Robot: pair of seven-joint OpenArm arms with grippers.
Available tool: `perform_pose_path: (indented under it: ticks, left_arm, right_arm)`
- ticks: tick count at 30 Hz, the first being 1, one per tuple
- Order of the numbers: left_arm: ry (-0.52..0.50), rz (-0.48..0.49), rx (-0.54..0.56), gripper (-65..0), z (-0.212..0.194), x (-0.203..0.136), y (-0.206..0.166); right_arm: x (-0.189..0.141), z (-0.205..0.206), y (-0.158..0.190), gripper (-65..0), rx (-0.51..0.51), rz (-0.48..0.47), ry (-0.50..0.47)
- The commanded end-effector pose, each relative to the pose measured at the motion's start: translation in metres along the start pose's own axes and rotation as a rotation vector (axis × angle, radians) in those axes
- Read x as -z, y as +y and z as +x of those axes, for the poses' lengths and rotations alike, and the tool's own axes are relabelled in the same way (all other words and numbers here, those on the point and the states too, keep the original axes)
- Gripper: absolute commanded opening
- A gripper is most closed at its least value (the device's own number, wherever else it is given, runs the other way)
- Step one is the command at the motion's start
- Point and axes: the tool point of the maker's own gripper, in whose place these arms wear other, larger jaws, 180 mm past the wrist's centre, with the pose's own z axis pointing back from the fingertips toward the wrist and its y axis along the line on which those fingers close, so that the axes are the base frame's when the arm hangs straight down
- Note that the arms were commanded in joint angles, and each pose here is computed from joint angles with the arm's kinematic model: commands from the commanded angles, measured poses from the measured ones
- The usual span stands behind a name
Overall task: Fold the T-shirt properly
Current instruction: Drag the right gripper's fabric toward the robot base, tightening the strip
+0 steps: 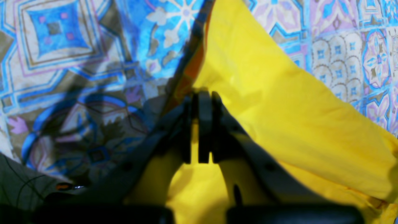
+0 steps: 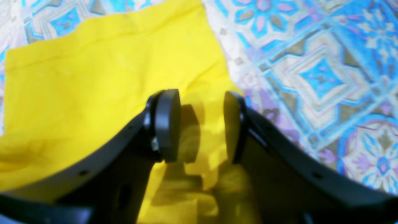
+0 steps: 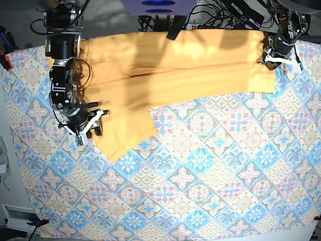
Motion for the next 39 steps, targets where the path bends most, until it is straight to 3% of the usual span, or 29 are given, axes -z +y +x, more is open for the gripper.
perform_pose_path:
  ticks: [1,9,23,25,29,37,39]
  left_arm:
    - [-0.025,-0.008,0.013,-64.1,0.009,-0.003,-0.001]
    - [-0.026,-0.010,0.011,-63.9,0.009,-0.003,-0.001]
    - [-0.027,-0.011,0.011,-63.9,0.010,-0.002,-0.002]
    - [-0.029,-0.012,0.011,-63.9,0.010,-0.002,-0.002]
    - [-0.030,-0.011,0.010,-63.9,0.011,-0.002,-0.002]
    - [-0.031,-0.010,0.014,-63.9,0.011,-0.002,-0.002]
    - [-0.031,-0.010,0.014,-63.9,0.011,-0.002,-0.002]
  right_arm:
    - [0.002,0.028,-0.012,-42.1,-0.008,-0.018,-0.065]
    - [0.016,0.038,-0.028,-42.1,0.026,-0.031,-0.074]
    - [0.029,0.001,-0.032,-42.7,0.099,-0.024,0.001]
    - [0.026,-0.015,-0.028,-46.6,0.104,-0.021,0.025]
    - [0.024,-0.020,-0.028,-64.8,0.112,-0.023,0.031]
    - [0.010,0.018,-0.027,-64.9,0.040,-0.030,-0.081]
    - [0.002,0.021,-0.024,-64.9,0.012,-0.031,-0.072]
